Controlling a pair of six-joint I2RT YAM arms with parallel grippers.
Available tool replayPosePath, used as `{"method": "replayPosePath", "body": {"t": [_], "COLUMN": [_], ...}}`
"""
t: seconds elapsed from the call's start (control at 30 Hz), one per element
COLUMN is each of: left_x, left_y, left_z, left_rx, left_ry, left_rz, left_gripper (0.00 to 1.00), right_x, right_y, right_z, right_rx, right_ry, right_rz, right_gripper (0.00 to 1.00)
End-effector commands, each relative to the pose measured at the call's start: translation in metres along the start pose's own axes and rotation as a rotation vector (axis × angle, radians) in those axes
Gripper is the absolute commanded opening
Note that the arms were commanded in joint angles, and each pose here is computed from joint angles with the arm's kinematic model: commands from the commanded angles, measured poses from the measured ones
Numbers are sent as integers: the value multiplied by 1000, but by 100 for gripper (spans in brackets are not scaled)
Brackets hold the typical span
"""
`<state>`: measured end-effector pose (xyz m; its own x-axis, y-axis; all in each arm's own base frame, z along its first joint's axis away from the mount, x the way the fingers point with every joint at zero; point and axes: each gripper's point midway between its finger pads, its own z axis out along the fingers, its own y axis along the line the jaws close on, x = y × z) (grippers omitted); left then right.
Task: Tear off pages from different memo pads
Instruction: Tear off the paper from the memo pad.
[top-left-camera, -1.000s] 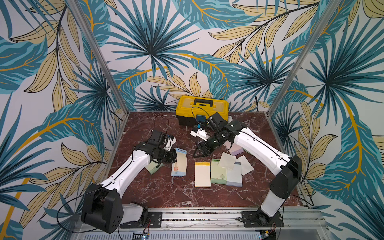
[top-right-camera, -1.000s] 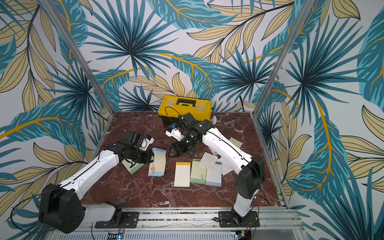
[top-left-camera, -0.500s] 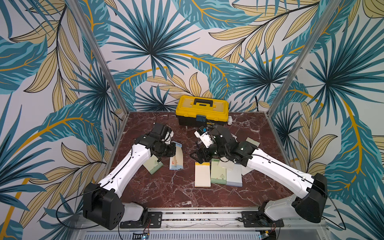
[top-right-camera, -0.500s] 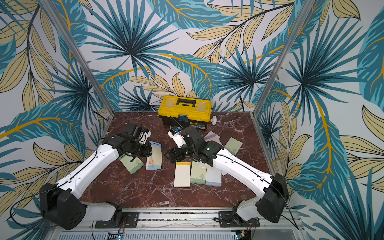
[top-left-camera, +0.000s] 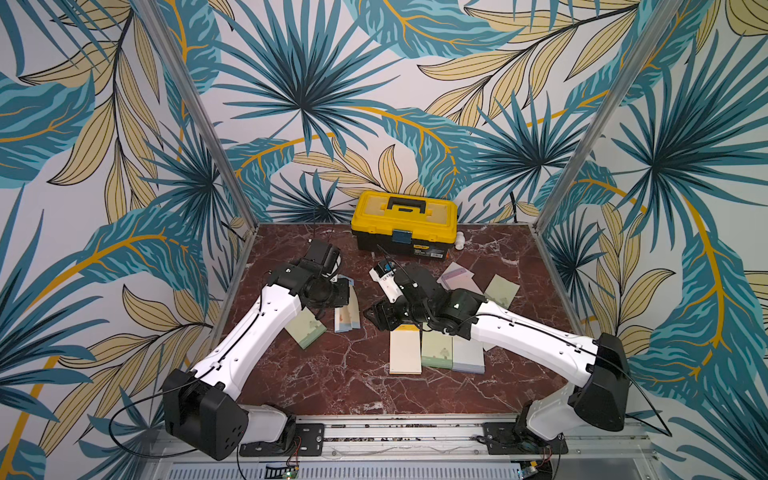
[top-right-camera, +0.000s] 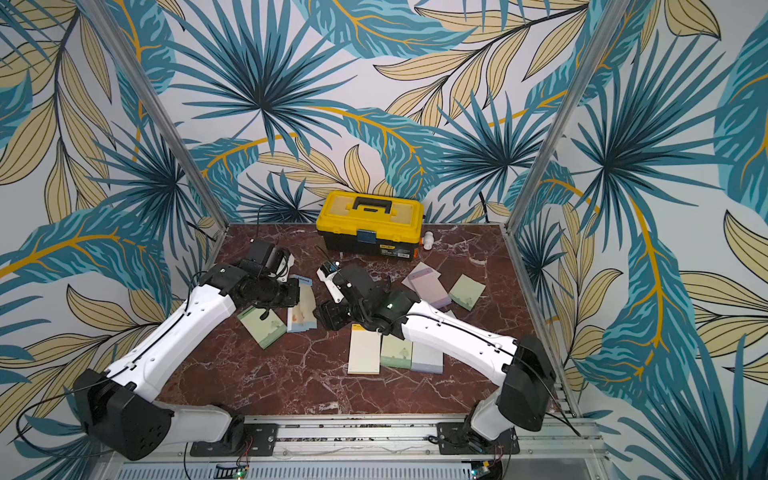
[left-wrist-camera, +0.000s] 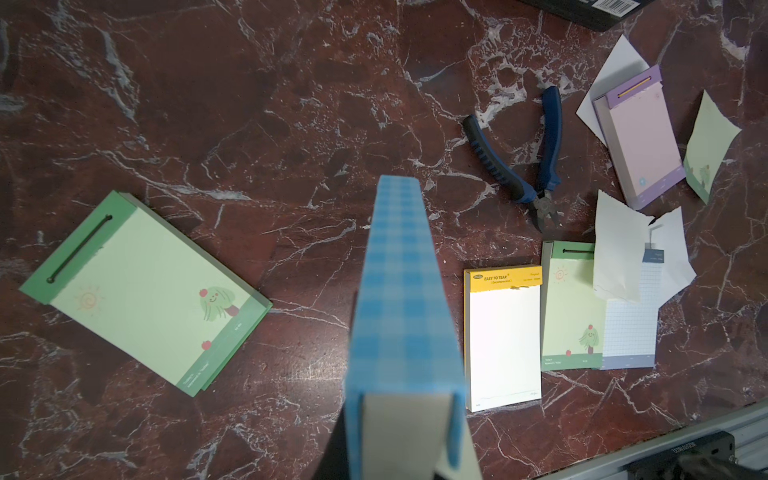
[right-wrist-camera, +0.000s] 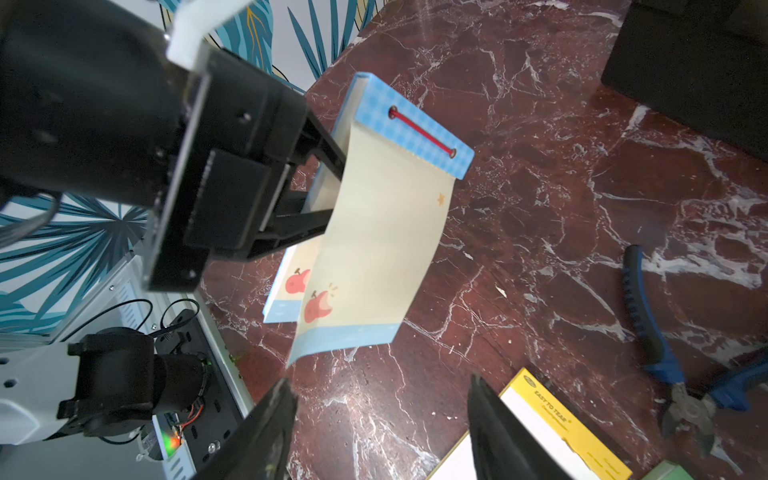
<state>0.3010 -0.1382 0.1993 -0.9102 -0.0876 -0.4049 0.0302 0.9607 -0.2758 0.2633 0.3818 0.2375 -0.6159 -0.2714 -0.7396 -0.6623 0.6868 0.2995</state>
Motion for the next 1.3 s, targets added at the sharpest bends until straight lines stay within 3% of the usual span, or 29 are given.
{"method": "replayPosePath", "body": {"t": [0.0,0.2,0.43,0.6,0.9,1.2,1.27], "left_x": [-9,-10,-11,-9,-9,-1,2], "left_y": [-7,-11,-17,-19,-21,-17,-18], "left_z": [-11,-11,-11,-12,-15,-11,-11], "left_rx": [20,42,72,78,85,64,76], "left_ry": [-40,-43,-41,-31,-23,21,30], "left_rz": [-5,-12,-28,-32,-31,27,51], "left_gripper": [0,0,0,0,0,0,0], "right_x": [-6,-3,2,11,24,13,9], "right_y": [8,14,13,12,-1,14,18], "right_z": [6,15,29,40,46,23,17], "right_rx": [4,43,71,121,228,161,136], "right_ry": [-31,-56,-71,-65,-5,-26,-24], "right_rz": [34,80,110,87,29,-13,-27], "right_gripper": [70,82,81,74,48,5,0]}}
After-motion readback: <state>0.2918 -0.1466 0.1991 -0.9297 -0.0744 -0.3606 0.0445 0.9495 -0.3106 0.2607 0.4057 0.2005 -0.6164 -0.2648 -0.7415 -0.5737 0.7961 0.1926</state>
